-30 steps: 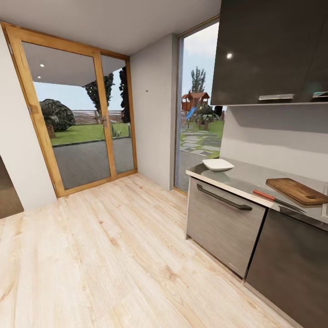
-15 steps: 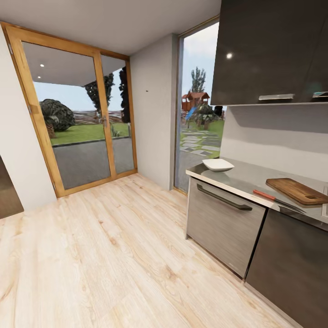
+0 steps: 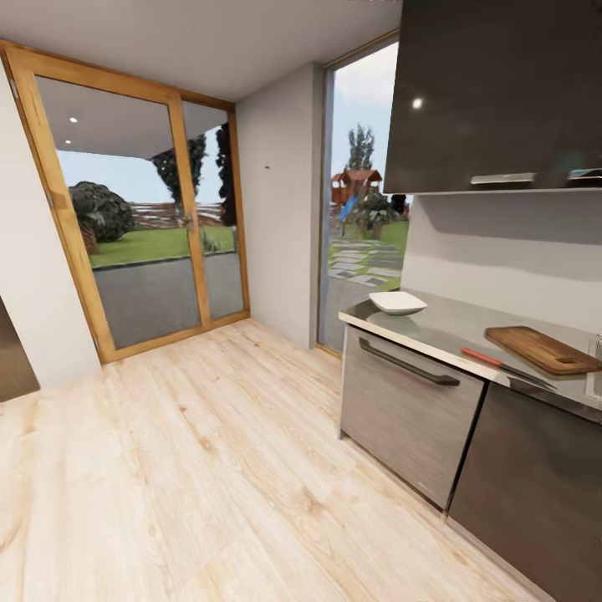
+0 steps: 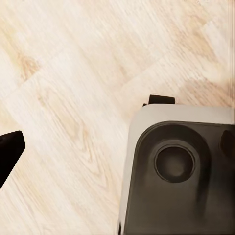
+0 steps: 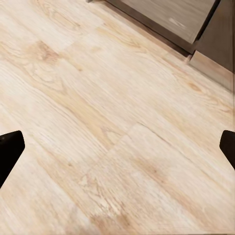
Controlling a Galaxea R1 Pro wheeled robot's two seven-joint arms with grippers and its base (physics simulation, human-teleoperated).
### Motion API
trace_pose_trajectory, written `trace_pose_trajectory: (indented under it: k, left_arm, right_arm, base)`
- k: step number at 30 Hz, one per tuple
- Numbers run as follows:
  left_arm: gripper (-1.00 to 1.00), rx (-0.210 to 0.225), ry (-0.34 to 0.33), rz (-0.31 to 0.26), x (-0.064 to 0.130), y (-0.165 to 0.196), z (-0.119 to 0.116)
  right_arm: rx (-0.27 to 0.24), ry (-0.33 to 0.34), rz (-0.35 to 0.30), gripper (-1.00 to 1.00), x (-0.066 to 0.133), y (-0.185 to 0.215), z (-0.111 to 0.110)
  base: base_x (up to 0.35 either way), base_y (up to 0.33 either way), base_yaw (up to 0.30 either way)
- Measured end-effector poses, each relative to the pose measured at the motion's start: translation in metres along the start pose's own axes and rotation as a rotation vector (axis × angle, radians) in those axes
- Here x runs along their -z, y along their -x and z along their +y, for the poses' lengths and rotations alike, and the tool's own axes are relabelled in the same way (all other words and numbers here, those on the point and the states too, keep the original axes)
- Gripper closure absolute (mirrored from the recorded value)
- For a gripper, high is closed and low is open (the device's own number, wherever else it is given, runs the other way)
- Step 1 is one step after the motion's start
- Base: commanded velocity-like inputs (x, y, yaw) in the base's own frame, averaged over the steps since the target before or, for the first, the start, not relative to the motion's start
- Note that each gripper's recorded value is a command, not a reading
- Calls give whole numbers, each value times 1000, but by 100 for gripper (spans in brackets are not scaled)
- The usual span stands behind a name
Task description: In the kitchen, take the Vidalia onion out of the sink, dice it on the chopping board with the paring knife, put the diced onion into the bowl on the countertop, then place both the paring knife and the chopping board into the sink.
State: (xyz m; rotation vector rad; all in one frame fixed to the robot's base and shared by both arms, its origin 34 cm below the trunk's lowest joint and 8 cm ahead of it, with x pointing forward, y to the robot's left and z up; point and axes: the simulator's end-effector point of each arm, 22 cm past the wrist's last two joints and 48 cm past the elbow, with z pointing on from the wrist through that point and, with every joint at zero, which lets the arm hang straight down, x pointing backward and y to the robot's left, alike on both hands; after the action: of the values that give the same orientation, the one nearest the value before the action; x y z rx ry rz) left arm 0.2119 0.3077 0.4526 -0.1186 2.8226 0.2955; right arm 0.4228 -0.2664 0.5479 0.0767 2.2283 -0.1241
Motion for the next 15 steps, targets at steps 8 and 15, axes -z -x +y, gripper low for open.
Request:
trace_pose_trajectory:
  k: [8, 15]
  left_arm:
    - [-100, -3, 11, -5, -1, 2, 8]
    - [-100, -2, 15, -11, -2, 4, 12]
  right_arm:
    - [-3, -3, -5, -100, 0, 2, -1]
    - [-4, -4, -9, -100, -1, 4, -2]
  base:
    - [0, 0, -206]
    - [0, 0, -219]
